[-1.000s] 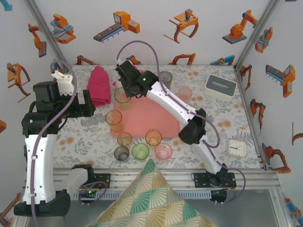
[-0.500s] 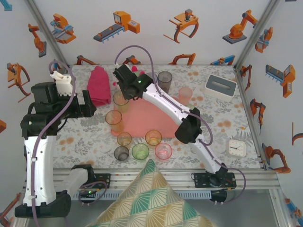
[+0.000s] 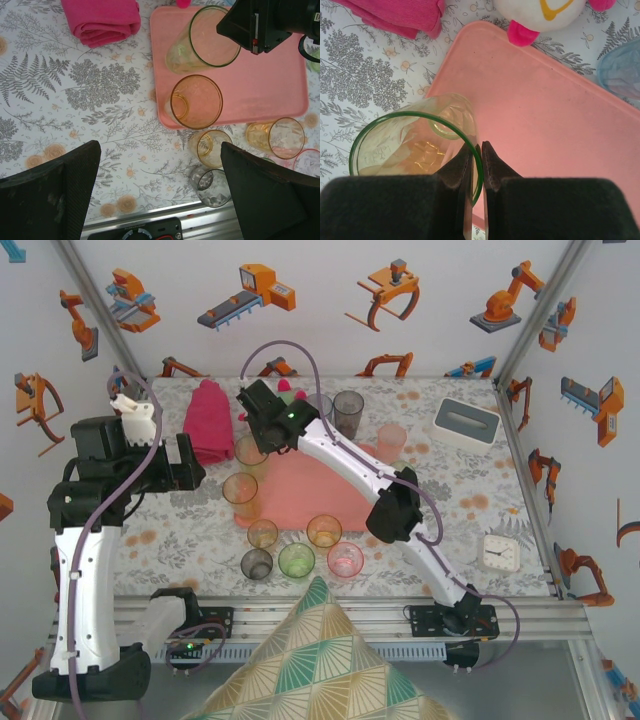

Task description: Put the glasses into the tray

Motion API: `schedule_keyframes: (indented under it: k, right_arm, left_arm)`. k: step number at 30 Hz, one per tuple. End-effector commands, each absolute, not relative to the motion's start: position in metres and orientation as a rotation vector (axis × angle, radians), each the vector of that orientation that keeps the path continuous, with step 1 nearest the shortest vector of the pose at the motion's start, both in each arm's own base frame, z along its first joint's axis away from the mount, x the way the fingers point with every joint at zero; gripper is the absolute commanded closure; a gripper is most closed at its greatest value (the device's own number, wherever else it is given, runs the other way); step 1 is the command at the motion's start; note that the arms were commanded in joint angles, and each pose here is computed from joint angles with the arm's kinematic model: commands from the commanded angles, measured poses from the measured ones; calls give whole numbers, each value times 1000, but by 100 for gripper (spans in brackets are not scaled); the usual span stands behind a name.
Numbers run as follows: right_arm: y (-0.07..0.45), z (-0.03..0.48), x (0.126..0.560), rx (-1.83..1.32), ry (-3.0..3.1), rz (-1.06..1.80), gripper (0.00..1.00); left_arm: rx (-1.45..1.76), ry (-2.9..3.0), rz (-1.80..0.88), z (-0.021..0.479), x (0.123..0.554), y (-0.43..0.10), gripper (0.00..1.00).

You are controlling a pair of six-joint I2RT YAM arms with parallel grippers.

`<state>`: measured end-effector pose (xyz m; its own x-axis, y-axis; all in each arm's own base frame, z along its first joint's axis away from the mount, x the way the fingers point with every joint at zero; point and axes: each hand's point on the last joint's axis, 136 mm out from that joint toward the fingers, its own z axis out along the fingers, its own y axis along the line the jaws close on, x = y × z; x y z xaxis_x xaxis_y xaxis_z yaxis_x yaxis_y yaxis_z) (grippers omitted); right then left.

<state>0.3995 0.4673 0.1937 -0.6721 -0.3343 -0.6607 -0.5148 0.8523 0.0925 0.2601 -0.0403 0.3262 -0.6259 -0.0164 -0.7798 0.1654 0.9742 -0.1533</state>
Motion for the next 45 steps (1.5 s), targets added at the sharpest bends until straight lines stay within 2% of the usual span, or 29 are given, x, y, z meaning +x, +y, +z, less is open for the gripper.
schedule_keyframes:
  k: [1, 35, 39, 45]
  right_arm:
    - [475, 195, 403, -581, 2356, 408, 91]
    - [478, 161, 401, -611, 2419, 384, 86]
    - [480, 161, 400, -616, 2419, 394, 82]
    - [486, 166, 399, -630, 2401, 439, 72]
  left_arm:
    - [92, 2208, -294, 332, 259, -43, 3]
    - [83, 2211, -310, 331, 261, -43, 3]
    - [81, 2212, -313, 330, 262, -43, 3]
    - [78, 2210, -319, 331, 262, -44, 3]
